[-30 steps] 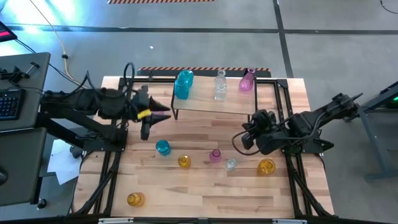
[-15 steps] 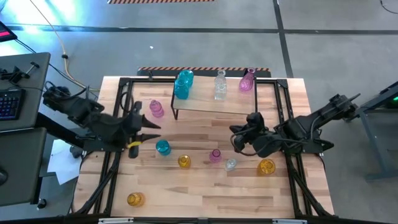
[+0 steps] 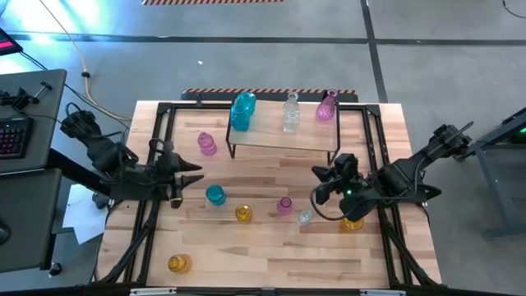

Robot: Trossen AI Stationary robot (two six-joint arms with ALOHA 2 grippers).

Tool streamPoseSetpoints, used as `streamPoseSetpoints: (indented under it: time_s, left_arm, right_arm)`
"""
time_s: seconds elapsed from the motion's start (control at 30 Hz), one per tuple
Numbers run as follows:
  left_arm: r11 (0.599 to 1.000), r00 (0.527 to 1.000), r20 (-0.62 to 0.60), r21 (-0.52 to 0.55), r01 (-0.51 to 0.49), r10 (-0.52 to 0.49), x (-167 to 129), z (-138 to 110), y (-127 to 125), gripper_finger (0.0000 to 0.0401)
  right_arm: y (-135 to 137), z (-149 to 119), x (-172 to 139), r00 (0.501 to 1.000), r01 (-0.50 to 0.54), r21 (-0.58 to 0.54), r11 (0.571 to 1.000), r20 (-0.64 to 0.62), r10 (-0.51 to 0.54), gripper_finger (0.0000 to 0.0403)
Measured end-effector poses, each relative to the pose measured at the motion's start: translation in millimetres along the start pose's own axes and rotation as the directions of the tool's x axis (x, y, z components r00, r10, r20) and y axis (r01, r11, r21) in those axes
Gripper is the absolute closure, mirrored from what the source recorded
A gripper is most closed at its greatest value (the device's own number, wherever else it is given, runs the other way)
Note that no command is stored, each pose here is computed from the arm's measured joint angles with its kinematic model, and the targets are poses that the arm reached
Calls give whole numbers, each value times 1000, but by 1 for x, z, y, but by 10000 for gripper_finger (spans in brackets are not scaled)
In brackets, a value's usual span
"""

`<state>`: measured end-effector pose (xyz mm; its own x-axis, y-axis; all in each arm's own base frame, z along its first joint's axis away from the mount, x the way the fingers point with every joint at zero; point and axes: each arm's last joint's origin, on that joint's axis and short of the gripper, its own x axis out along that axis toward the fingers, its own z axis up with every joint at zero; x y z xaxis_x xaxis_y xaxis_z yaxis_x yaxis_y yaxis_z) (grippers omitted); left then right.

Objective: Sort vases onto shelf
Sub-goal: Put the top purple vase on the shelf aligned with the other purple vase

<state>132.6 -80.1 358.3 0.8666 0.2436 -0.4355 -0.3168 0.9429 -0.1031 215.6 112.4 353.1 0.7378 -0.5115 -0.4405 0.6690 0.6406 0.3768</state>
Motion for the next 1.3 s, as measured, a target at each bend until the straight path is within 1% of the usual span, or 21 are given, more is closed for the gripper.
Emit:
streamPoseSetpoints:
  time_s: [0.07,0.17,0.33,0.5,0.57,0.63,0.7,0.73,0.8,0.93,1.03,1.13,1.23,1.3]
  left_arm:
    - [998,1000,20,-61,13,-11,4,-8,1,284]
    - [998,999,37,-65,25,-23,9,-16,0,284]
    - [999,997,58,-4,42,-42,12,-15,-4,284]
    - [992,992,104,103,67,-78,14,-9,-12,284]
    - [989,988,132,129,68,-85,14,-6,-14,284]
    - [994,984,171,103,30,-47,15,-2,-13,284]
    - [999,981,188,-1,-48,48,17,0,-4,284]
    - [994,977,189,-60,-88,98,17,1,3,284]
    - [978,973,167,-156,-136,162,15,4,18,284]
    - [960,976,38,-193,-204,215,10,5,46,284]
    - [946,962,-40,-171,-274,271,6,6,64,284]
    - [938,944,-120,-127,-323,309,5,3,79,284]
    - [947,933,-207,-73,-314,294,7,1,88,284]
    - [957,930,-251,-36,-287,269,11,1,91,284]
  right_arm:
    - [-6,-3,-3,999,29,-16,999,-33,-30,403]
    - [-15,-7,-9,995,62,-49,997,-69,-65,403]
    - [-18,-13,-17,994,58,-113,992,-91,-69,403]
    - [-17,-17,-23,992,33,-131,991,-115,-48,403]
    - [-16,-19,-26,992,20,-122,992,-122,-35,402]
    - [-16,-21,-30,992,5,-108,994,-125,-19,402]
    - [-15,-23,-34,995,-9,-93,996,-100,0,402]
    - [-15,-24,-37,996,-15,-85,996,-84,8,402]
    - [-16,-26,-42,998,-21,-74,997,-60,17,402]
    - [-26,-26,-51,998,-6,-51,999,-58,3,402]
    - [-33,-25,-55,998,9,-42,999,-61,-11,402]
    - [-38,-22,-58,998,16,-36,999,-60,-18,402]
    - [-42,-19,-59,998,19,-34,999,-60,-21,402]
    - [-44,-17,-60,998,21,-39,999,-55,-23,402]
